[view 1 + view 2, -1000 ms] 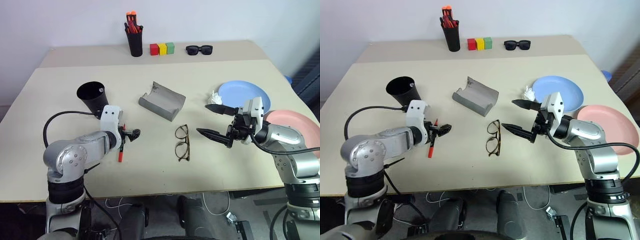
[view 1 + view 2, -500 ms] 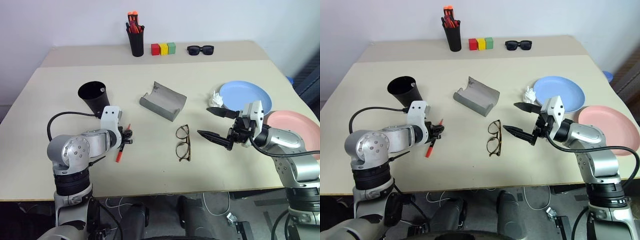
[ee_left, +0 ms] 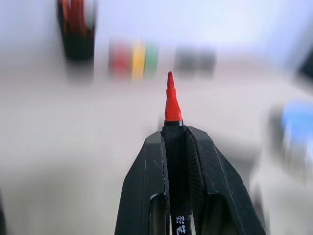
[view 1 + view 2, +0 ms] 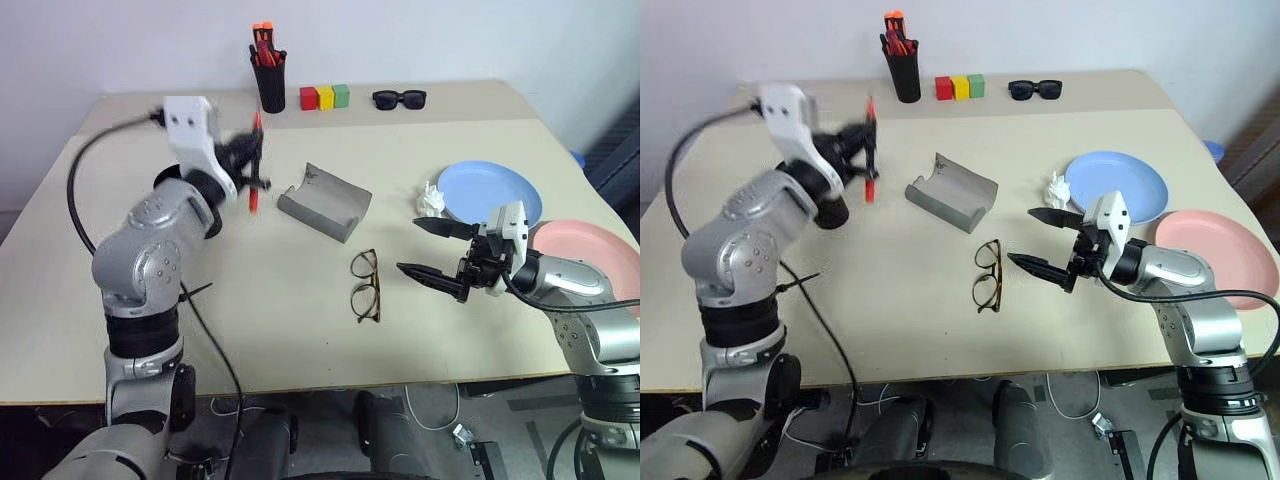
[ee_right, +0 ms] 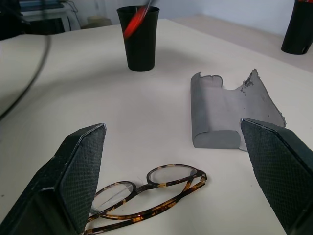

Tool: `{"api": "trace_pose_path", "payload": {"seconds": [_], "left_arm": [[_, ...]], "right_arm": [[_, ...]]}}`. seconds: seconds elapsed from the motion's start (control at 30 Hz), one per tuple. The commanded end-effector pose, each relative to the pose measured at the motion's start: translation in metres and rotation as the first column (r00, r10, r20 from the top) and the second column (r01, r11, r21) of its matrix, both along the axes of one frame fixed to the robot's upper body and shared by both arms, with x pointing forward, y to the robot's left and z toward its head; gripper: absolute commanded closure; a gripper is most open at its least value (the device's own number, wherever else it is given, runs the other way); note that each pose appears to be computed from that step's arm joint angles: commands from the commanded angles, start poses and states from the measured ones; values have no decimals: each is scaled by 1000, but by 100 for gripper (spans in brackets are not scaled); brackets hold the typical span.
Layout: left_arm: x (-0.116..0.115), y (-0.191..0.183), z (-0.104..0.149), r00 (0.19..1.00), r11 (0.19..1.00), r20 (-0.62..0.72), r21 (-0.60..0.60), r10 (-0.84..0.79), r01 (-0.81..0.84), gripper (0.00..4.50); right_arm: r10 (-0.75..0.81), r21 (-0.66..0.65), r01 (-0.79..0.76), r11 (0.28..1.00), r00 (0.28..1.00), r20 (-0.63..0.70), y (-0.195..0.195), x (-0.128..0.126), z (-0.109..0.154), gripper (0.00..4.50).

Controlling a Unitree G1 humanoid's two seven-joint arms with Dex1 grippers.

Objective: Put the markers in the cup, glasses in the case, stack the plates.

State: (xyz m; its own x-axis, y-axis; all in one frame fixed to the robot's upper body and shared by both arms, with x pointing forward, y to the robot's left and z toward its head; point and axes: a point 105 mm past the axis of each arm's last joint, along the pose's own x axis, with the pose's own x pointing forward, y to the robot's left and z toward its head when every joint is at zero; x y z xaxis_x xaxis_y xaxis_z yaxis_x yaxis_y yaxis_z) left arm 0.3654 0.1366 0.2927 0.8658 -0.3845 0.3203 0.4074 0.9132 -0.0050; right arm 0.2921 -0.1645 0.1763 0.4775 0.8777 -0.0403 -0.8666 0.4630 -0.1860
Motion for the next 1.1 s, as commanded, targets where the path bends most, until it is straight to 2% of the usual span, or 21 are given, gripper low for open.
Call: {"api": "trace_pose_path", "payload": {"seconds": [0.03, 0.2, 0.37, 0.47, 0.67, 0.93, 1.03, 1.1], "left_arm": [[-10, 27, 46, 953, 996, 295, 19, 75, -85, 449], [-15, 79, 64, 844, 969, 490, -9, 218, -245, 449], [-14, 106, 48, 809, 954, 531, 4, 252, -300, 449], [-7, 123, 17, 836, 950, 471, -16, 283, -312, 449], [-3, 133, -30, 878, 958, 389, -54, 279, -281, 449], [-2, 128, -44, 891, 966, 377, -56, 253, -251, 449], [-3, 133, -49, 892, 960, 356, -80, 280, -269, 312], [-4, 132, -50, 894, 961, 352, -78, 276, -266, 206]], "right_arm": [[10, 18, -11, 1000, 998, 69, 3, -1, 18, 0], [4, 23, -6, 1000, 997, 78, 4, 0, 19, 0], [1, 21, -2, 1000, 997, 79, 4, 0, 20, 0], [5, 17, -6, 1000, 997, 80, 5, -1, 20, 0], [9, 14, -10, 1000, 996, 88, 6, -2, 22, 0], [10, 6, -11, 1000, 996, 89, 8, -3, 20, 0], [9, 5, -9, 1000, 996, 90, 7, -3, 20, 0], [8, 4, -8, 1000, 996, 90, 7, -3, 20, 0]]}}
